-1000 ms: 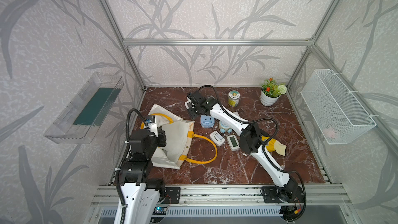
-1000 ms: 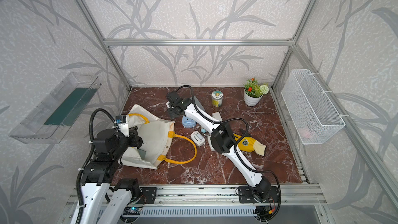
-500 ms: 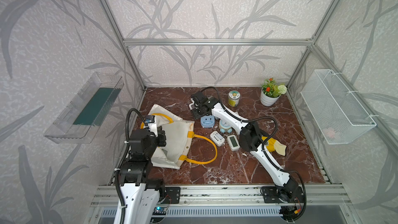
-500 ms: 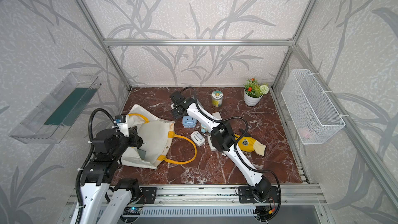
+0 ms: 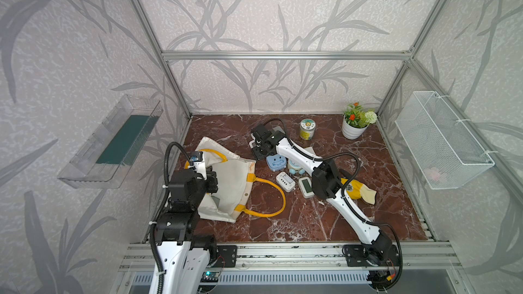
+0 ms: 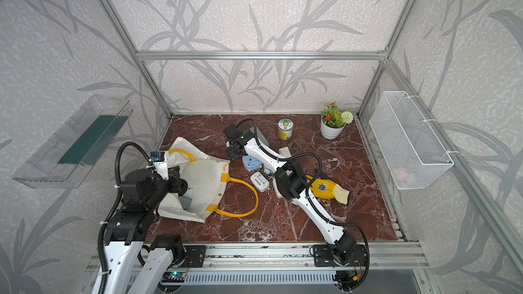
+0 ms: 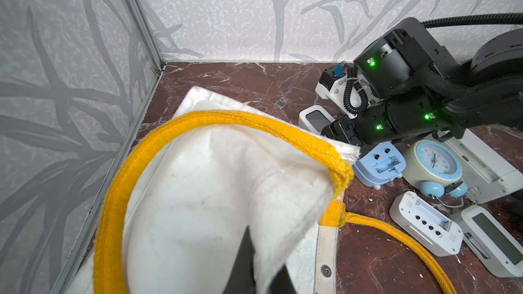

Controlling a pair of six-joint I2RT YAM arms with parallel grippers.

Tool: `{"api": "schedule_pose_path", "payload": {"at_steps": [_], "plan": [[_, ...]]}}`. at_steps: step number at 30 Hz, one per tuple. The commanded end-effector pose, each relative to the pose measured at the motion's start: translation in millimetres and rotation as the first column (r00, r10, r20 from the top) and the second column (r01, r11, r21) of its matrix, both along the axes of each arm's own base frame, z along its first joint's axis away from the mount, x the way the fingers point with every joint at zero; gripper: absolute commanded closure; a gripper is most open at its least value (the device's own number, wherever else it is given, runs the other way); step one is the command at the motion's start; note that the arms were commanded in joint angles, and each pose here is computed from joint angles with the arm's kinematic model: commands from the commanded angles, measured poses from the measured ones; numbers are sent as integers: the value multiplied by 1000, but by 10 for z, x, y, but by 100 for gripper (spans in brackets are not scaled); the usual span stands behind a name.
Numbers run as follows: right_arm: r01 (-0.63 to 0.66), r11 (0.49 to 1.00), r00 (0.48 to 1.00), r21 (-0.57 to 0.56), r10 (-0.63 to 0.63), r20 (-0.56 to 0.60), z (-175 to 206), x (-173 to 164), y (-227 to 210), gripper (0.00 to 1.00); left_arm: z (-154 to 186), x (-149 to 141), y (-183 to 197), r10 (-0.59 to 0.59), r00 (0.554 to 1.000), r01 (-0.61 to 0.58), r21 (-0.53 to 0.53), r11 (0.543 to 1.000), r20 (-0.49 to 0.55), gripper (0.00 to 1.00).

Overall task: Take the alarm clock out of the canvas bag
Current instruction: Place the alarm at the center of the board.

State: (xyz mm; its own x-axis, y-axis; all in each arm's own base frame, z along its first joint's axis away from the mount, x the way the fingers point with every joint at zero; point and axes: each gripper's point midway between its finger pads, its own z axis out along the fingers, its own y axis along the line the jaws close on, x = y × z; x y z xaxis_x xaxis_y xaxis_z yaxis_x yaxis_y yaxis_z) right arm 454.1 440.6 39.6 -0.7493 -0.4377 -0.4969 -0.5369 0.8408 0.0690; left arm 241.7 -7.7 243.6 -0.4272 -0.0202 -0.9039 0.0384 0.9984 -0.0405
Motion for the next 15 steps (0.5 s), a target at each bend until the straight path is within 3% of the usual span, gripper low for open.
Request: {"api": "schedule_pose_path", "payload": {"at_steps": [1, 7, 15], "plan": [[5, 1000, 1000, 10, -5, -16, -2, -8, -1, 29, 169, -19, -15, -15, 999, 15, 15, 1000, 43, 100], [4, 1000, 1000, 9, -4, 0, 117, -7, -29, 17, 180, -17, -21, -17, 999, 17, 12, 1000, 45, 100], [39, 999, 999, 25, -40, 35, 482, -22, -119, 13, 203, -23, -18, -16, 999, 16, 13, 1000, 50, 100]]}}
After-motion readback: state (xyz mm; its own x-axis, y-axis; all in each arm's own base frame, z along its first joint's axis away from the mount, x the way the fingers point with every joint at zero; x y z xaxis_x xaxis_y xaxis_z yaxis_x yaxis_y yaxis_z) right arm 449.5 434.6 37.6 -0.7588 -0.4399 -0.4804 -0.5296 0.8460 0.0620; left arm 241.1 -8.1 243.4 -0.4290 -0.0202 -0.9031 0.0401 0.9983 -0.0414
